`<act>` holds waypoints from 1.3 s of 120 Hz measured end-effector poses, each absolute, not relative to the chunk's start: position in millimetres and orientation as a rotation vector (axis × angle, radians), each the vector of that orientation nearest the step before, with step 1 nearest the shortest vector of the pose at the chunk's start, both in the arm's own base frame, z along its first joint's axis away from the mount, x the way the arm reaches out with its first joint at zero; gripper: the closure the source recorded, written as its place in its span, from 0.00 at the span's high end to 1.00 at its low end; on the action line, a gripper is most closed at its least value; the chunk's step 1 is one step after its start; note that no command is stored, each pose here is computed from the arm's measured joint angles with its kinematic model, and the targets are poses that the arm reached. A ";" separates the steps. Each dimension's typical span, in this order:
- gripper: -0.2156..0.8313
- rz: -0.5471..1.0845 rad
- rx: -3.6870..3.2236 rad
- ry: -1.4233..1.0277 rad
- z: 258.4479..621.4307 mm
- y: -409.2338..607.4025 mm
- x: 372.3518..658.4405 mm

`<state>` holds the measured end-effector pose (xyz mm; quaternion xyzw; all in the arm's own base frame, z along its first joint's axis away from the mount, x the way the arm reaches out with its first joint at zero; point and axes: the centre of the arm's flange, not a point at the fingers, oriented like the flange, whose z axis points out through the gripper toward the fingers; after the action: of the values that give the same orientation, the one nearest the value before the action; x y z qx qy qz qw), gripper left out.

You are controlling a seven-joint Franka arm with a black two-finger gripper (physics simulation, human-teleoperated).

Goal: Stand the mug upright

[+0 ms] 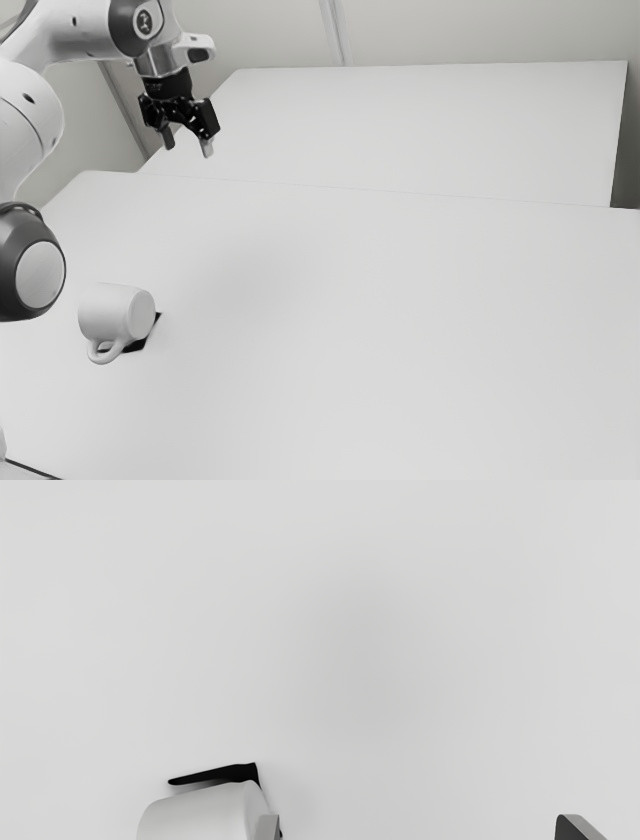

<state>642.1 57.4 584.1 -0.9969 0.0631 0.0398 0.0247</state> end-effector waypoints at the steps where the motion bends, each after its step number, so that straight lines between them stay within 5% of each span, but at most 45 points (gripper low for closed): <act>1: 0.79 0.123 -3.083 0.195 584.1 57.5 642.2; 28: 0.79 0.154 -3.104 0.178 580.9 62.6 632.7; 74: 0.79 0.195 -3.410 -0.216 558.1 170.0 444.6; 110: 0.79 0.205 -3.592 -0.417 497.6 268.4 345.8; 139: 0.79 0.150 -3.636 -0.260 465.1 295.1 301.5; 156: 0.79 0.041 -3.626 -0.108 451.9 299.0 305.9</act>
<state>305.9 299.0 451.9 -0.9701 -0.0288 0.0110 -0.2408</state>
